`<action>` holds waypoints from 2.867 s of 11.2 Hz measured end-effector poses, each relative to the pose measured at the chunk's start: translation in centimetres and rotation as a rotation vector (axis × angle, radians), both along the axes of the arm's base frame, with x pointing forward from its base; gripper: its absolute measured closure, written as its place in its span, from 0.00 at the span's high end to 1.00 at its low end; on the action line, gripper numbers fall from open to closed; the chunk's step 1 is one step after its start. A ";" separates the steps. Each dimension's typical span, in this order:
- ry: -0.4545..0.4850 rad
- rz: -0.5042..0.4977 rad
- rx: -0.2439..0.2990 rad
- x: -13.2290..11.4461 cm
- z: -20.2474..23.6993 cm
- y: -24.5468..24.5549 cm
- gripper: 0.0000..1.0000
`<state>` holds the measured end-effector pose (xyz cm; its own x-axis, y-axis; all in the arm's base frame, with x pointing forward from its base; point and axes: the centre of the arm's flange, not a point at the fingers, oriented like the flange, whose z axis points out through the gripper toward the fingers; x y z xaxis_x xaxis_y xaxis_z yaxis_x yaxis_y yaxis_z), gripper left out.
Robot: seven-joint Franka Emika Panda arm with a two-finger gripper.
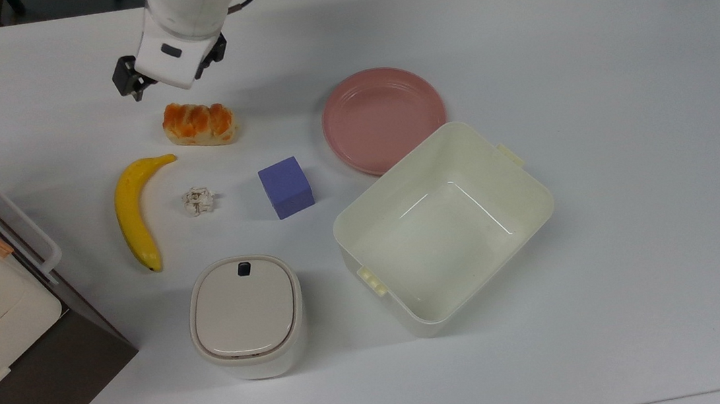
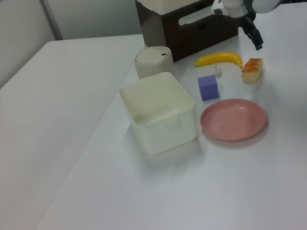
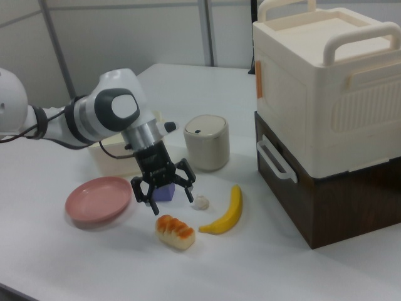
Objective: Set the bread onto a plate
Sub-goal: 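Lower the gripper onto the bread roll and close on it, then lift the bread roll and carry it over the pink plate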
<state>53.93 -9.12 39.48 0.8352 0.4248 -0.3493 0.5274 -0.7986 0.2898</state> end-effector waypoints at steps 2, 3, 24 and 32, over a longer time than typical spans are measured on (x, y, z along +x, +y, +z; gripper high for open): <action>0.002 0.034 -0.010 -0.3 -1.6 0.1 1.00; 0.005 0.054 -0.020 -0.4 -2.5 0.0 1.00; 0.089 0.128 -0.068 0.2 -7.4 0.3 0.06; 0.054 0.180 -0.013 -0.4 0.0 20.0 0.05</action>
<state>53.50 10.90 39.44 0.7261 0.5605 -0.3981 0.6763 -0.6865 0.2671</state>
